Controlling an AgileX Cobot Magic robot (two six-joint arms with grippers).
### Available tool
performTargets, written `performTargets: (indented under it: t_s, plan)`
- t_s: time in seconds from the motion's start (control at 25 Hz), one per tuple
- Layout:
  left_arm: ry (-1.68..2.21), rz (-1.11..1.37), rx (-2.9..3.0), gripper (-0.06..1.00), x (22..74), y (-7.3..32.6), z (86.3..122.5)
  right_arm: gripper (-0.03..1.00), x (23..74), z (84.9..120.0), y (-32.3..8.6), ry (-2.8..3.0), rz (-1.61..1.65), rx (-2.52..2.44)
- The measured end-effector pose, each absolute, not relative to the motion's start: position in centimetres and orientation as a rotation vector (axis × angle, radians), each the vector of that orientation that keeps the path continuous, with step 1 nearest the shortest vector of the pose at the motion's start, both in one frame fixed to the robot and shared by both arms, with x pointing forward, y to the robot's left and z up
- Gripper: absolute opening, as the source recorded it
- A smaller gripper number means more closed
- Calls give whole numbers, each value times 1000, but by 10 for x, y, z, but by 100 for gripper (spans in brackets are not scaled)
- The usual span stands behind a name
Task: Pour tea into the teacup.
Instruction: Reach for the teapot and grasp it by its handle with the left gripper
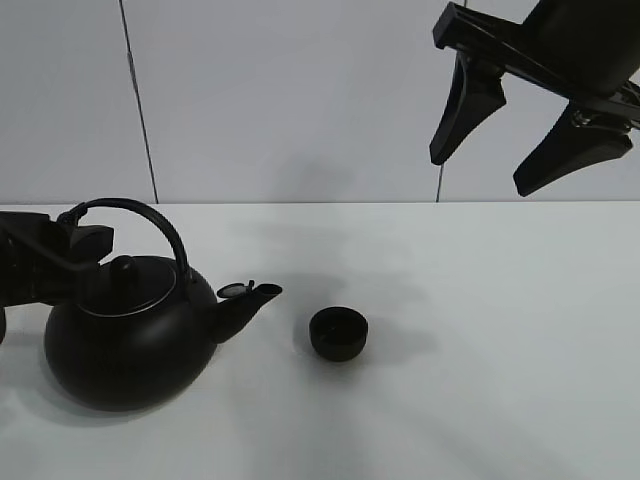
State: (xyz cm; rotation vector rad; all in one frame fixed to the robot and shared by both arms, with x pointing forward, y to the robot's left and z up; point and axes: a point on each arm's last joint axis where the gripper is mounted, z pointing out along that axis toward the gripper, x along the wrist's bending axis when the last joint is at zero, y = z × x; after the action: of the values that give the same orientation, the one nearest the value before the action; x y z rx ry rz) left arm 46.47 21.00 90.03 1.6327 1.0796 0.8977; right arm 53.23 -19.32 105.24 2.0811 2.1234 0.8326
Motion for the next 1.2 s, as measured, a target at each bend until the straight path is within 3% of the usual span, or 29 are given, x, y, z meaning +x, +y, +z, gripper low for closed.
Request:
performTargets:
  t_s: [0.12,0.36,1.2]
  plan:
    - [1088,890,1645,41,464,210,899,49,532,1052,-193,2123,833,2081]
    - [1070,889,1673,13,464,209,898,49,532,1052,-193,2122,833,2081]
    - [1176,779,1573,13,466,207,902,49,533,1052,-194,2118,834,2083]
